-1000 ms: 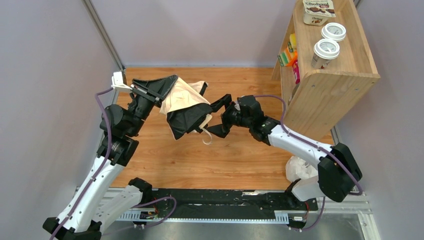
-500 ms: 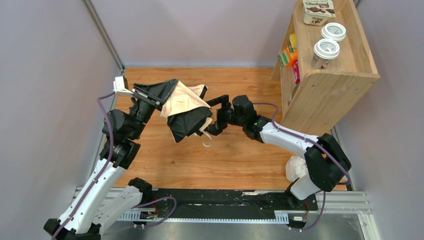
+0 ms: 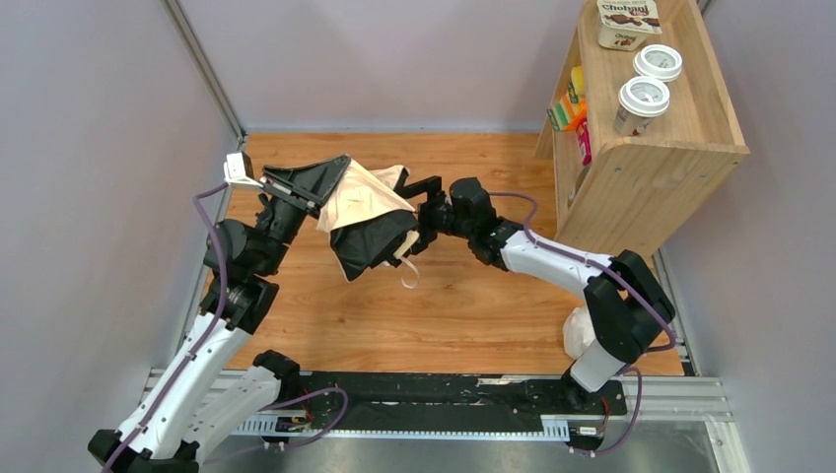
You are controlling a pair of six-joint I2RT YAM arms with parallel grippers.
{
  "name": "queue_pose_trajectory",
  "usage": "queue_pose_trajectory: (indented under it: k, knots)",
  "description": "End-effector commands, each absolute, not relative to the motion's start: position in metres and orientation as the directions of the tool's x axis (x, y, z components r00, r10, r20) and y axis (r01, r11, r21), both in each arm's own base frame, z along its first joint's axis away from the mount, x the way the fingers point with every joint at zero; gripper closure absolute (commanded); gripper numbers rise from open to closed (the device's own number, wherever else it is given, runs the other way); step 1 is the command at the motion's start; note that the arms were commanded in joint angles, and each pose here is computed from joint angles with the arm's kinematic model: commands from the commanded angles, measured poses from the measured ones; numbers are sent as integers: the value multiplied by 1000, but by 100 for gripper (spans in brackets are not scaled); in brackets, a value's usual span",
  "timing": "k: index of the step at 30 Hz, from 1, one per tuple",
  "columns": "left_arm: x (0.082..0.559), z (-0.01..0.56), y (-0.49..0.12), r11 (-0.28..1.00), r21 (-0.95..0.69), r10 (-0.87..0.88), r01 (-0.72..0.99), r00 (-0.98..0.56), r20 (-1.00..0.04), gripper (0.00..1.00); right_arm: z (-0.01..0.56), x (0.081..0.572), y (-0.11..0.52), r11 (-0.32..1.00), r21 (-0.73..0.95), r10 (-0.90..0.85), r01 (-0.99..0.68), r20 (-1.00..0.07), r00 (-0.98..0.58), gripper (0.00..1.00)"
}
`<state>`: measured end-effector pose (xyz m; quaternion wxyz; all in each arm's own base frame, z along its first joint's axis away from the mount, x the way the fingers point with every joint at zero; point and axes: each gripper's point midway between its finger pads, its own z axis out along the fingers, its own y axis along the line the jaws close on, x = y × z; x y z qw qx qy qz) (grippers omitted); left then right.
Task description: Put away the umbrella
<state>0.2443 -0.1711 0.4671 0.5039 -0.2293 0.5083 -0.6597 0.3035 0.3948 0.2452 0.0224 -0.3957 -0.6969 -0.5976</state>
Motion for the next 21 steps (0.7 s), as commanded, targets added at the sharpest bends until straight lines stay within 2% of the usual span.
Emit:
queue_pose_trajectory:
  k: [1, 2, 4, 6, 7, 8, 9, 12, 13, 15, 16, 18, 20, 21]
  knots:
    - [233, 497, -162, -57, -856, -915, 514, -370, -162, 100, 292, 316, 409, -153, 788, 448, 596, 593, -669, 13]
    - [231, 499, -161, -59, -853, -915, 519, -369, -161, 100, 295, 318, 410, -166, 794, 446, 585, 590, -673, 21]
    - [231, 498, -161, -59, -853, -915, 519, -369, -161, 100, 305, 323, 411, -204, 823, 430, 530, 561, -707, 48]
    - [230, 496, -161, -53, -857, -914, 512, -371, -166, 100, 307, 322, 415, -177, 859, 421, 481, 508, -751, 65]
    - [230, 494, -160, -44, -862, -914, 505, -370, -170, 100, 307, 325, 415, -149, 890, 422, 431, 451, -786, 76]
    - [226, 493, -158, -39, -862, -914, 506, -366, -173, 100, 313, 328, 417, -123, 920, 413, 373, 389, -823, 92]
    - [228, 485, -159, -16, -876, -912, 482, -365, -184, 100, 313, 331, 418, -86, 947, 408, 311, 318, -856, 100]
    - [218, 462, -150, 61, -911, -912, 409, -348, -217, 100, 317, 343, 411, 22, 998, 433, 61, 45, -900, 100]
    - [224, 445, -140, 106, -935, -926, 338, -309, -217, 100, 326, 345, 407, 40, 998, 442, -44, -57, -895, 100]
    - [224, 409, -126, 165, -964, -938, 210, -268, -219, 100, 342, 350, 395, 153, 947, 475, -282, -321, -819, 100]
    - [221, 404, -119, 154, -970, -949, 187, -246, -198, 100, 358, 348, 391, 184, 906, 471, -382, -423, -775, 100]
    - [224, 381, -102, 159, -980, -969, 122, -172, -179, 100, 380, 347, 386, 255, 808, 446, -531, -585, -677, 100]
    - [229, 360, -96, 154, -986, -977, 57, -142, -161, 100, 396, 347, 384, 299, 719, 404, -627, -691, -599, 100]
    - [234, 352, -96, 158, -986, -978, 44, -132, -162, 100, 406, 341, 387, 276, 671, 374, -688, -735, -566, 100]
